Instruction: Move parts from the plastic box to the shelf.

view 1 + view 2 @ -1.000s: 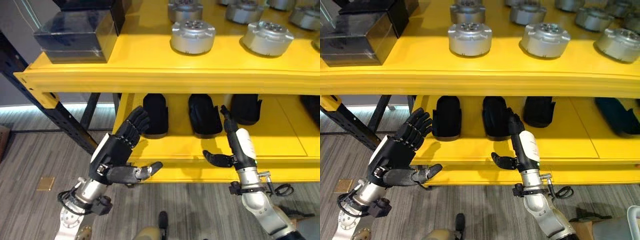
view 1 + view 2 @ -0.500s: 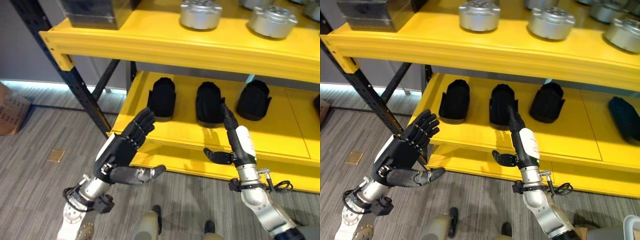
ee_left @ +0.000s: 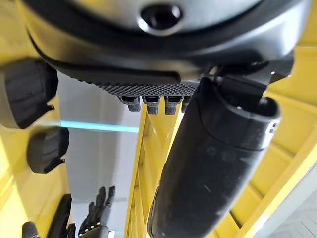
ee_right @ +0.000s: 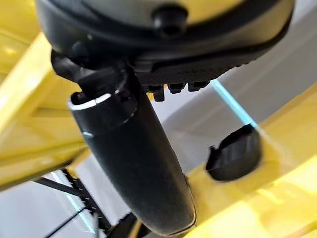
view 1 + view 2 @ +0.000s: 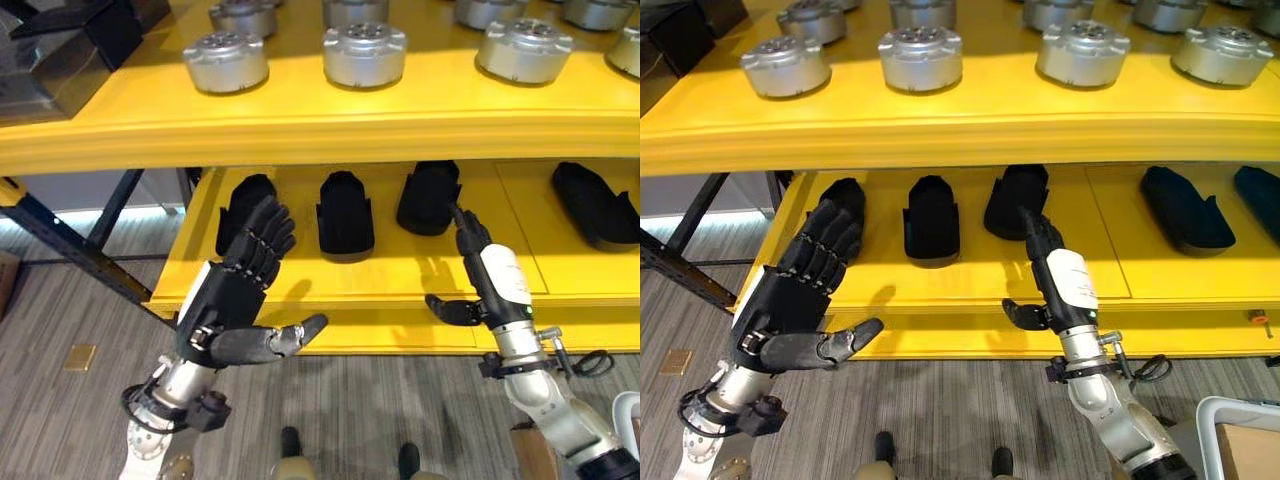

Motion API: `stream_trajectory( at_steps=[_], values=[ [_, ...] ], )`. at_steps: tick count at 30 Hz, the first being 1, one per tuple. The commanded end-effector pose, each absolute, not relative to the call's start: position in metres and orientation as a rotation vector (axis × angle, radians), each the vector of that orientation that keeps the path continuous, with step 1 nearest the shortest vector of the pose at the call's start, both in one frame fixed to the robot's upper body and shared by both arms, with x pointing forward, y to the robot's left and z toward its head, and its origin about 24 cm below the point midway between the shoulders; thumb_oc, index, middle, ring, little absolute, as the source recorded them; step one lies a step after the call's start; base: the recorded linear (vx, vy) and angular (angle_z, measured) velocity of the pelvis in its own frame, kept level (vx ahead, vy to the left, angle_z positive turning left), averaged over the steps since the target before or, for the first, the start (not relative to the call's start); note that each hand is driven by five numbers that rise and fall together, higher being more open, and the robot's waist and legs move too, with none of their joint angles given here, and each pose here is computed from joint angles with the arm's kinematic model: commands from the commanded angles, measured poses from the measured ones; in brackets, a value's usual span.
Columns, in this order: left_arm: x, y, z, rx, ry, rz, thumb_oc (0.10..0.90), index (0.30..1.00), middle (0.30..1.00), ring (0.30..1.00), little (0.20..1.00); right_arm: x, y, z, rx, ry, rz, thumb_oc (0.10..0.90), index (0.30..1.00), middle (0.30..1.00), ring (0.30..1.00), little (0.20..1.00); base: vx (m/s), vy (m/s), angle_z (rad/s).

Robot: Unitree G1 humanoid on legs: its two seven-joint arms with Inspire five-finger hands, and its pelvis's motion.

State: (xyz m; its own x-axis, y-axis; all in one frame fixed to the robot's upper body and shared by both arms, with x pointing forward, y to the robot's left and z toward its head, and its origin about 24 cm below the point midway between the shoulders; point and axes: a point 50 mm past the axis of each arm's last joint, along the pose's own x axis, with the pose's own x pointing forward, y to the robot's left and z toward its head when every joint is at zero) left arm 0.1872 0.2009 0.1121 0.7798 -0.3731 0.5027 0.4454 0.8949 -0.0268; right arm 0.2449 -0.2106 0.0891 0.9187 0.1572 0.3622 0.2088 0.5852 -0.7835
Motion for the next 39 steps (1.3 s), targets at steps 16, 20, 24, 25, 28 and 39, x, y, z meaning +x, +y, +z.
stream_trajectory(
  at_steps=[16, 20, 24, 25, 28, 39],
  values=[
    [0.193, 0.201, 0.151, -0.043, -0.727, -0.481, 0.9, 1.0, 1.0, 1.0, 1.0, 0.248, -0.199, 0.132, -0.85, -0.712, -0.157, 0.9, 1.0, 1.0, 1.0, 1.0, 0.09, -0.072, 0.29],
    [0.187, 0.207, 0.151, -0.035, -0.727, -0.491, 0.9, 1.0, 1.0, 1.0, 1.0, 0.246, -0.2, 0.134, -0.849, -0.705, -0.155, 0.9, 1.0, 1.0, 1.0, 1.0, 0.08, 0.049, -0.26],
    [0.186, 0.21, 0.151, -0.029, -0.731, -0.516, 0.9, 1.0, 1.0, 1.0, 1.0, 0.245, -0.203, 0.133, -0.852, -0.691, -0.175, 0.9, 1.0, 1.0, 1.0, 1.0, 0.07, 0.061, -0.08],
    [0.186, 0.21, 0.152, -0.023, -0.736, -0.531, 0.9, 1.0, 1.0, 1.0, 1.0, 0.245, -0.205, 0.133, -0.854, -0.685, -0.194, 0.9, 1.0, 1.0, 1.0, 1.0, 0.06, 0.083, -0.01],
    [0.187, 0.21, 0.152, -0.016, -0.742, -0.546, 0.9, 1.0, 1.0, 1.0, 1.0, 0.246, -0.207, 0.134, -0.855, -0.685, -0.217, 0.9, 1.0, 1.0, 1.0, 1.0, 0.06, 0.101, 0.03],
    [0.186, 0.216, 0.162, -0.006, -0.788, -0.593, 0.9, 1.0, 1.0, 1.0, 1.0, 0.253, -0.222, 0.141, -0.924, -0.676, -0.349, 0.9, 1.0, 1.0, 1.0, 1.0, 0.01, 0.128, 0.01]
  ],
)
